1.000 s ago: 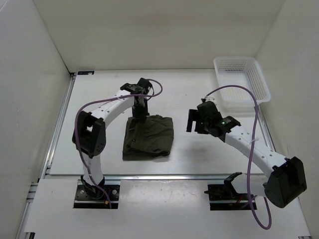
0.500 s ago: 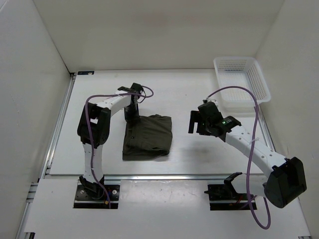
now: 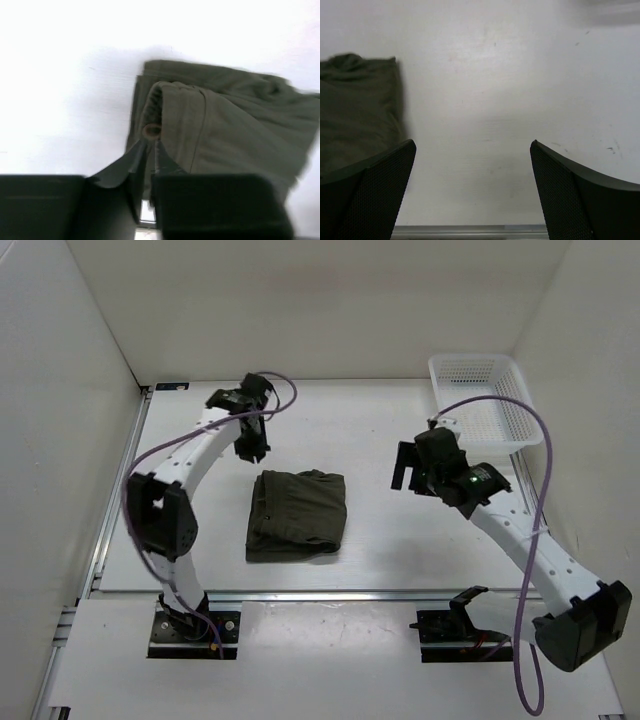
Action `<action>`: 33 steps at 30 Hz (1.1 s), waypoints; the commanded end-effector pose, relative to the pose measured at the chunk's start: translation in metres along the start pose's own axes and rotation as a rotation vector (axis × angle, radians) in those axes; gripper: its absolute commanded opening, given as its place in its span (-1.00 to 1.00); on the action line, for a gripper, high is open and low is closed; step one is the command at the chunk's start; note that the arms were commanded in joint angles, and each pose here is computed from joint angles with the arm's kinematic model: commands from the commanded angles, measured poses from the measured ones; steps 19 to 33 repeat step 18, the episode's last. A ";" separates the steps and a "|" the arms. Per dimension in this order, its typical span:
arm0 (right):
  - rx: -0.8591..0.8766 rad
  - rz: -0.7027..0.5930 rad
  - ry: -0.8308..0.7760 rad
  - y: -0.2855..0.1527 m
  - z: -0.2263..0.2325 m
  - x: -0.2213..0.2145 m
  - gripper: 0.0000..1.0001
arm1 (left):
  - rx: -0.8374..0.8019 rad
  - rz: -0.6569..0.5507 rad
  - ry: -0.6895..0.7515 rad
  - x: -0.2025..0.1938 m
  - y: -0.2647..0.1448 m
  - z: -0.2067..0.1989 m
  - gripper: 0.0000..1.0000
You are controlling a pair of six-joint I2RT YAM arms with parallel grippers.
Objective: Fold and stack the shorts
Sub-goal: Fold the shorts
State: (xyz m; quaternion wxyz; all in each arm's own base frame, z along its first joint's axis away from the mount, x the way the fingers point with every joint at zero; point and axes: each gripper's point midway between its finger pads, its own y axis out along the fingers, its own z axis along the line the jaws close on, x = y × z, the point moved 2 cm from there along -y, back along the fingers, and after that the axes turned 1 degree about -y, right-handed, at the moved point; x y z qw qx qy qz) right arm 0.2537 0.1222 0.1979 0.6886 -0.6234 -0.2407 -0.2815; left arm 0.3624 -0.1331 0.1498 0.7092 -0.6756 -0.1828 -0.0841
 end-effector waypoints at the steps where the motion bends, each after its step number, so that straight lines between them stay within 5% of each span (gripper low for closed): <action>1: -0.052 -0.130 -0.007 -0.038 -0.021 0.038 0.99 | -0.023 -0.171 -0.063 0.023 -0.088 0.042 -0.48; 3: -0.078 -0.159 -0.010 -0.054 -0.029 0.046 0.99 | -0.076 -0.211 -0.100 0.025 -0.110 0.051 0.08; 4: -0.101 -0.161 -0.001 -0.058 -0.033 0.046 0.99 | -0.106 -0.256 -0.135 0.023 -0.130 0.063 0.62; 6: -0.153 -0.191 0.022 -0.070 -0.047 0.047 0.99 | -0.171 -0.300 -0.159 0.018 -0.149 0.068 0.81; 11: -0.170 -0.226 0.076 -0.101 -0.067 0.035 0.99 | -0.166 -0.439 -0.278 -0.004 -0.166 0.102 0.86; 18: -0.119 -0.209 0.077 -0.108 -0.072 0.012 0.95 | -0.159 -0.403 -0.317 -0.037 -0.153 0.114 0.89; 33: -0.119 -0.209 0.077 -0.108 -0.072 0.012 0.95 | -0.159 -0.403 -0.317 -0.037 -0.153 0.114 0.89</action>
